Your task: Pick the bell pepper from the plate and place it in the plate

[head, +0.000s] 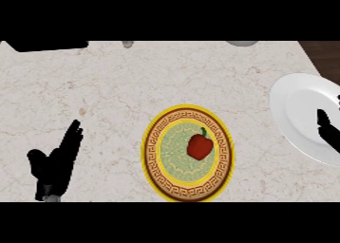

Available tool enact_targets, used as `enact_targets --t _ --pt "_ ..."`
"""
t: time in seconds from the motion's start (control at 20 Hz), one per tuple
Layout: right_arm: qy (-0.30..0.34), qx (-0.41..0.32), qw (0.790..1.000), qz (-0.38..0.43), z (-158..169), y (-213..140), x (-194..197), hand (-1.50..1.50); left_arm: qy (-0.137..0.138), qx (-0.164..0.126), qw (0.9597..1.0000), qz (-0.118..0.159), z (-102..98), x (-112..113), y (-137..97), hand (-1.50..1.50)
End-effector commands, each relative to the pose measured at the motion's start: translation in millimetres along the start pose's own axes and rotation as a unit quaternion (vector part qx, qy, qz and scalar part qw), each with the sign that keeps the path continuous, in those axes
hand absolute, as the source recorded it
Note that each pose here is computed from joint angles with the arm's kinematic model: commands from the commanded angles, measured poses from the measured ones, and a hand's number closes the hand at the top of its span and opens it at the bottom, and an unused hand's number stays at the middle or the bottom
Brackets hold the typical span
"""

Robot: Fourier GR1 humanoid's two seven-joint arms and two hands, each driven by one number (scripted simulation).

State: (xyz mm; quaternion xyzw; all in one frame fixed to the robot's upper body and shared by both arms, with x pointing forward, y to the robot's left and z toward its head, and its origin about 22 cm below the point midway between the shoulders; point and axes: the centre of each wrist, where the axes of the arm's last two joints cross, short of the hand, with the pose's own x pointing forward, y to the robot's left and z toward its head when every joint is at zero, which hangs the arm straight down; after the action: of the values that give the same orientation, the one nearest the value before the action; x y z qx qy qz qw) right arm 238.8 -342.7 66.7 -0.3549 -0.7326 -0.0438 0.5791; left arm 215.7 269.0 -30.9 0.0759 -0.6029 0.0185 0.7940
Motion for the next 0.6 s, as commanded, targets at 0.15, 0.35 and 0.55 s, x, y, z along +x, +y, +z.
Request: enact_targets --t 0.15,0.35,0.55 --pt "-0.029 -0.159 0.987 0.01 68.3 8.4 25.7 -1.5 0.053 -0.049 0.9968 0.035 -4.4 -2.2 -15.2 0.0" --pt "0.0 -0.118 0.991 0.056 108.0 4.4 34.1 -1.5 0.057 -0.051 0.9965 0.033 -21.5 -4.2 -14.4 0.0" --pt "0.081 -0.002 0.983 0.164 132.4 -13.6 18.6 -1.5 0.06 -0.059 0.9961 0.027 -11.0 1.8 -25.6 0.0"
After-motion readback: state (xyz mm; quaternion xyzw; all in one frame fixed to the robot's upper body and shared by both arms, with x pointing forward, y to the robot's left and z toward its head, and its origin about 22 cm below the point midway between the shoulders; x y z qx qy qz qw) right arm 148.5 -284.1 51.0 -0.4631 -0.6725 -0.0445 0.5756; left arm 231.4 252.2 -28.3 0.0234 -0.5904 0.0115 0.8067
